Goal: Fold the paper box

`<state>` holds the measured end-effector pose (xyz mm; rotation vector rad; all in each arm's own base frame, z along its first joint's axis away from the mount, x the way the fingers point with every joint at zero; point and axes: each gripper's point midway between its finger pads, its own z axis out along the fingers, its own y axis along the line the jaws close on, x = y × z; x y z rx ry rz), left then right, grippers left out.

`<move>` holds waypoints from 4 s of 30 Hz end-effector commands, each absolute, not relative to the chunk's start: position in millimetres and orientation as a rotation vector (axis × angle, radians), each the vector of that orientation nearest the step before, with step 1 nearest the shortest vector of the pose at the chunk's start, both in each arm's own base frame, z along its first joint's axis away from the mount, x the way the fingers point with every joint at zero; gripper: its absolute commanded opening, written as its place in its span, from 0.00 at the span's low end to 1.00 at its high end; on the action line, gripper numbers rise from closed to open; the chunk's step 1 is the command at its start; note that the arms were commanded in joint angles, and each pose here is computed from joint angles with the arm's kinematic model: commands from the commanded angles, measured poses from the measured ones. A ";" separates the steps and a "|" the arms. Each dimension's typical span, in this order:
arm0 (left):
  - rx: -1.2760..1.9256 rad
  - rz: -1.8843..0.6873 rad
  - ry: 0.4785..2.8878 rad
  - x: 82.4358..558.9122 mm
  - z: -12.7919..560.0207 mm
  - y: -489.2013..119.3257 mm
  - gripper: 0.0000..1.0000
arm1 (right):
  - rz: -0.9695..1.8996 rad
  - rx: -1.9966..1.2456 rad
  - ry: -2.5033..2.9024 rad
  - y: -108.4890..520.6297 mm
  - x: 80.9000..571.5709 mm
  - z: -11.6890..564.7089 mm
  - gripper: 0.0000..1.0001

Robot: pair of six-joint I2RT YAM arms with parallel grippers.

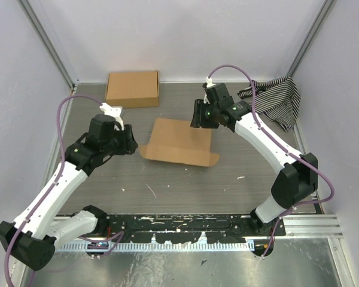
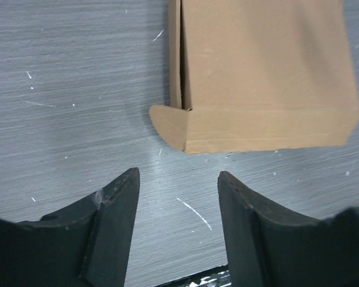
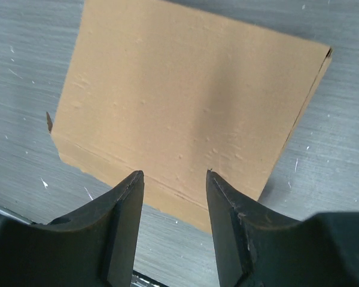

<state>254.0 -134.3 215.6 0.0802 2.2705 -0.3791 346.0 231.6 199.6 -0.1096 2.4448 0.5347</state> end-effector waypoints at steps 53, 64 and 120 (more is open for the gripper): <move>-0.047 -0.327 2.669 411.3 167.2 -169.2 0.63 | 0.361 0.201 2.461 148.2 449.4 182.8 0.71; -0.112 -0.702 2.661 349.1 135.2 -192.6 0.62 | 0.499 0.117 2.457 150.3 363.4 137.4 0.78; 0.086 -0.648 2.745 333.2 79.4 -226.6 0.49 | 0.579 -0.087 2.570 171.5 352.4 82.0 0.75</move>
